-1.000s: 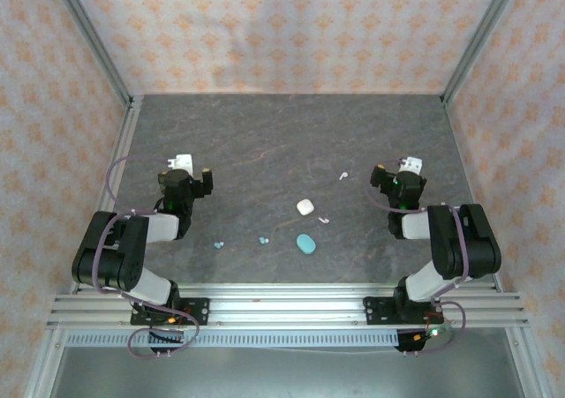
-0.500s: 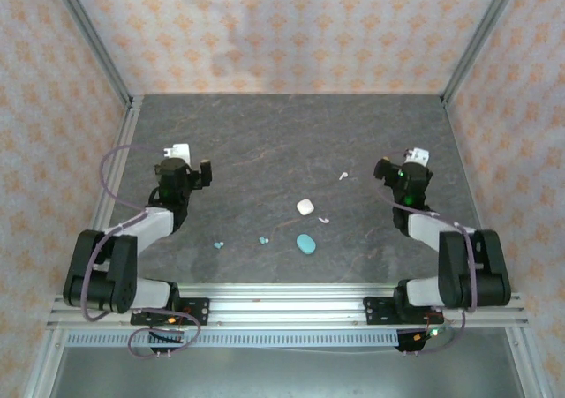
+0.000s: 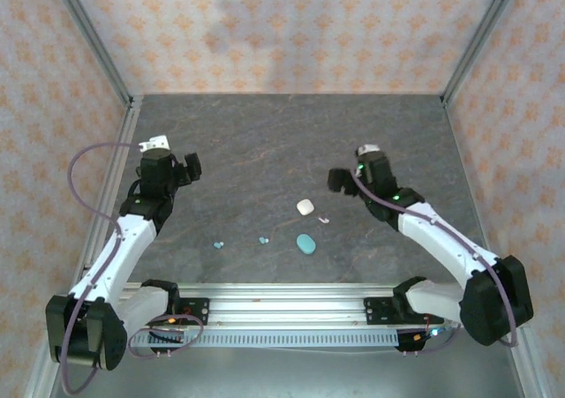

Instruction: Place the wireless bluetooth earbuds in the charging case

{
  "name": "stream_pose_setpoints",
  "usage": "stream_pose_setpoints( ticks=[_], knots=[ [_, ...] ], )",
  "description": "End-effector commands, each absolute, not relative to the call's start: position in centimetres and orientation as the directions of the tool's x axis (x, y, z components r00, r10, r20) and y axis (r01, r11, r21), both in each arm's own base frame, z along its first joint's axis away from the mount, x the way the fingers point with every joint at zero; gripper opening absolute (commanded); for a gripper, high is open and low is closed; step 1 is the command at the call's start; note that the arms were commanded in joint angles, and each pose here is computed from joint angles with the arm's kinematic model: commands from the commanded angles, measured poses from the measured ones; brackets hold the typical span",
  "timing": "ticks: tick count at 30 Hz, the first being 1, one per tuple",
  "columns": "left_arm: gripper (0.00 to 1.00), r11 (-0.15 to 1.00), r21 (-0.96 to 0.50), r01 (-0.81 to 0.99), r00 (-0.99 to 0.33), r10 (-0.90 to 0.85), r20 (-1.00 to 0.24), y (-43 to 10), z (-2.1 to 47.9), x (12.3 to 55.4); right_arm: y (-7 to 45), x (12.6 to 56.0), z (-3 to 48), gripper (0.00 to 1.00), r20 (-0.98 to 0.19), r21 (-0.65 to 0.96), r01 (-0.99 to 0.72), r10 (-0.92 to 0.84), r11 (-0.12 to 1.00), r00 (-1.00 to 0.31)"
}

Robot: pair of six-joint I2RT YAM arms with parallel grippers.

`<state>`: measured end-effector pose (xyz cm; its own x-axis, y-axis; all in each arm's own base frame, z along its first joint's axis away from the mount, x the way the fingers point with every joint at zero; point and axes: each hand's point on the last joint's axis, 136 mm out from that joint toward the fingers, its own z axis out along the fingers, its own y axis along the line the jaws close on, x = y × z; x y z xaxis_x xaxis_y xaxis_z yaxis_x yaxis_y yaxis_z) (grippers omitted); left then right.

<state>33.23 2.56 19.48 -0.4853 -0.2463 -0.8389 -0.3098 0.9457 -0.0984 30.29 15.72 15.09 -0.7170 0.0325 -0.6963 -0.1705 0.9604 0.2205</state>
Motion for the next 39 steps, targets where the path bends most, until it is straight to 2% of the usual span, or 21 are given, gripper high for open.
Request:
stream_pose_setpoints(
  ticks=[1, 5, 11, 20, 33, 39],
  knots=[
    [1.0, 0.941, -0.11, -0.319, -0.585, -0.287, -0.759, 2.2, 18.1, 30.7, 17.7, 24.9, 13.0, 0.88, -0.558, 0.215, -0.219, -0.065, 0.952, -0.828],
    [1.0, 0.949, -0.167, -0.269, -0.626, -0.304, -0.718, 0.7, 17.2, 30.3, 21.0, 21.3, 11.6, 0.83, -0.491, 0.222, -0.322, -0.18, 0.92, -0.853],
    [1.0, 0.954, -0.261, -0.144, -0.673, -0.288, -0.682, -2.3, 16.7, 30.6, 23.3, 19.2, 8.8, 0.77, -0.385, 0.251, -0.383, -0.272, 0.889, -0.882],
    [0.99, 0.944, -0.329, -0.027, -0.759, -0.233, -0.608, -5.5, 15.3, 30.5, 25.3, 18.1, 5.9, 0.7, -0.263, 0.233, -0.445, -0.384, 0.865, -0.885],
    [0.97, 0.938, -0.344, 0.044, -0.79, -0.178, -0.587, -7.4, 15.1, 30.7, 25.1, 17.9, 3.2, 0.68, -0.19, 0.149, -0.506, -0.477, 0.85, -0.858],
    [0.96, 0.934, -0.348, 0.076, -0.797, -0.153, -0.585, -7.9, 15.4, 30.6, 24.8, 18.4, 2.7, 0.53, -0.193, 0.105, -0.524, -0.5, 0.845, -0.845]
  ],
)
